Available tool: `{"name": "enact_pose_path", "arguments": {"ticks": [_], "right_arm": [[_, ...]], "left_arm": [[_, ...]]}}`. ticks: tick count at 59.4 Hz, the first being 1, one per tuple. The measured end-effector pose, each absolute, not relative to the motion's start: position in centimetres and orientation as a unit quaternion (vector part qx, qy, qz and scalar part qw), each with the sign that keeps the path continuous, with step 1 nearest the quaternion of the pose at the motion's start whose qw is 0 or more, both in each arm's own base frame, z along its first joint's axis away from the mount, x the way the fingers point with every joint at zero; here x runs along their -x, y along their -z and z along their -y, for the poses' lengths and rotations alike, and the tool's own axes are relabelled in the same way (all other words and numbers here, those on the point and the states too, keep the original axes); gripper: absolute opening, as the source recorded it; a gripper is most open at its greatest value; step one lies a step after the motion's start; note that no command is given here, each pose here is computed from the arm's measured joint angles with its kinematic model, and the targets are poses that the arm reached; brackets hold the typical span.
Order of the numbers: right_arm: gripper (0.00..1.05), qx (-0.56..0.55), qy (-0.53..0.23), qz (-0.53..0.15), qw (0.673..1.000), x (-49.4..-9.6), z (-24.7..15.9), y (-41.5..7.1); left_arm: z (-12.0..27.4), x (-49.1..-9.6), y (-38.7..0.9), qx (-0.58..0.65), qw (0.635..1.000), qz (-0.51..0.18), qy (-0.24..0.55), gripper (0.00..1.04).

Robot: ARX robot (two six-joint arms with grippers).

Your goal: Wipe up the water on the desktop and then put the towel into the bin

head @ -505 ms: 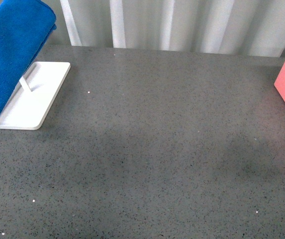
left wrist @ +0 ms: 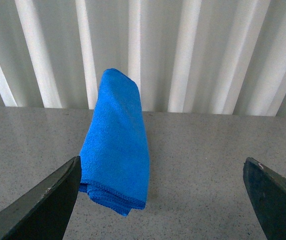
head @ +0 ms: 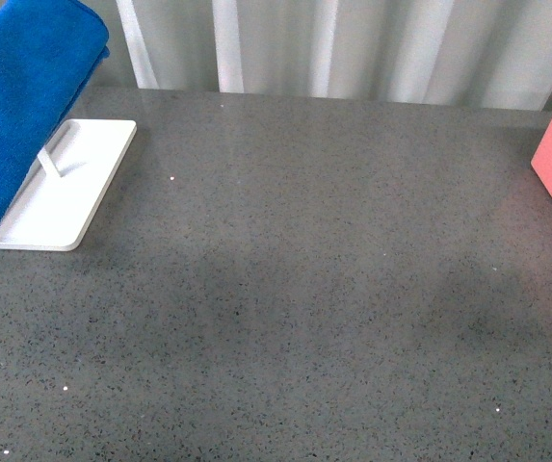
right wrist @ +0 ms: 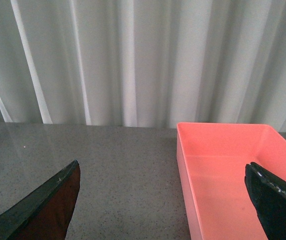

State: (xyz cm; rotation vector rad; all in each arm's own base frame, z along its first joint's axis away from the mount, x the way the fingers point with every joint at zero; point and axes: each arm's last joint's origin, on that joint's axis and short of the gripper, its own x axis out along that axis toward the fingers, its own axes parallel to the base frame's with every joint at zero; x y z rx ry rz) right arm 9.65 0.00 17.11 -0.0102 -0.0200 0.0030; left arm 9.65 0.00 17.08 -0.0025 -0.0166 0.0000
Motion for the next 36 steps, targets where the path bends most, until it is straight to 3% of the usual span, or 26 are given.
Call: {"name": "enact_pose_path", "arguments": {"ticks": [36], "right_arm": [[0.98,0.005,-0.001,0.01,1.0,-9.65,0.0,-17.11]], "left_arm": [[0.0,-9.65,-17.08,0.001,1.0,0.008,0.0,0.98]]}}
